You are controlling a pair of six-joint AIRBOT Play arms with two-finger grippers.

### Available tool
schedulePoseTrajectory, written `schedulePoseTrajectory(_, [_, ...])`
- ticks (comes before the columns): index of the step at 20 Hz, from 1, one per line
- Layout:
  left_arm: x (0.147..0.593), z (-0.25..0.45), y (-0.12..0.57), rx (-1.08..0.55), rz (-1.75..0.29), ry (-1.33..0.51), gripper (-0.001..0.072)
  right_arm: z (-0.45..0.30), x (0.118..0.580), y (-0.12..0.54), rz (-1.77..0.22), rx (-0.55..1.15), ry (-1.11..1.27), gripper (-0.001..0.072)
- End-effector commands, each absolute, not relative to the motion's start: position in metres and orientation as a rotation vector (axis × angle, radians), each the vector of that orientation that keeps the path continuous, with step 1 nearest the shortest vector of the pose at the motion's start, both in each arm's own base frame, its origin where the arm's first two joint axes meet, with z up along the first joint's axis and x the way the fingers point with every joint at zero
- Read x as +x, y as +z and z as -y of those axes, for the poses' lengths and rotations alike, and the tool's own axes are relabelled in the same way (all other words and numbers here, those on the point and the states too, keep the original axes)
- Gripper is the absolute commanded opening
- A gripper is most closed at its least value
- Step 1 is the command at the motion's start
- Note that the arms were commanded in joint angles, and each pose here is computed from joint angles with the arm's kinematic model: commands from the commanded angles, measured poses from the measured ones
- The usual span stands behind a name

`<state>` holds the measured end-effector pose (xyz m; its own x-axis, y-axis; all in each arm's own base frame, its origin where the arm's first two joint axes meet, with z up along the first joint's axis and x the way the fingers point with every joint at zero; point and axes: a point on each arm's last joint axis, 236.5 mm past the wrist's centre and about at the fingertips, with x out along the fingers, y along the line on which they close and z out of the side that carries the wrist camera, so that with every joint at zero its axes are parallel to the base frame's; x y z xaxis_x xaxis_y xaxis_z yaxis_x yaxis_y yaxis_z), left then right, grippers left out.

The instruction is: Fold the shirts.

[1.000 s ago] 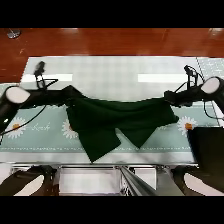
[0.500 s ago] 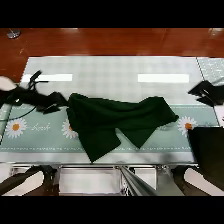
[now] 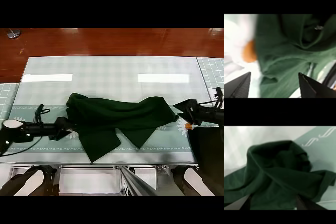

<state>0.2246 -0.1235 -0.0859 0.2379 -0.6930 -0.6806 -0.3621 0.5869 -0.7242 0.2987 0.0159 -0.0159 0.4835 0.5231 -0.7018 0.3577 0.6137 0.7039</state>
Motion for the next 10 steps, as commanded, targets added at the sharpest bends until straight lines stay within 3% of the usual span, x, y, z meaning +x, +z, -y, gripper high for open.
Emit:
schedulePoseTrajectory(1, [0.231, 0.145, -0.098, -0.997, -1.28, -0.283, 0.0702, -0.036, 0.293, -0.019, -1.129, 0.957, 0.176, 0.0628])
schedulePoseTrajectory(3, [0.236, 0.151, -0.105, -0.929, -1.256, -0.27, 0.0697, -0.032, 0.294, -0.018, -1.122, 0.978, 0.162, 0.0628])
schedulePoseTrajectory(4, [0.235, 0.156, -0.106, -0.9, -1.258, -0.282, 0.0643, -0.026, 0.293, -0.018, -1.116, 0.994, 0.147, 0.0628])
schedulePoseTrajectory(6, [0.229, 0.17, -0.103, -0.832, -1.265, -0.356, 0.0128, -0.008, 0.291, -0.021, -1.102, 1.011, 0.093, 0.0628])
schedulePoseTrajectory(7, [0.228, 0.174, -0.1, -0.808, -1.265, -0.389, 0.0019, 0.002, 0.288, -0.025, -1.103, 1.011, 0.057, 0.0628])
schedulePoseTrajectory(10, [0.231, 0.181, -0.089, -0.811, -1.263, -0.433, 0.0019, 0.042, 0.256, -0.052, -1.198, 0.949, -0.121, 0.0627])
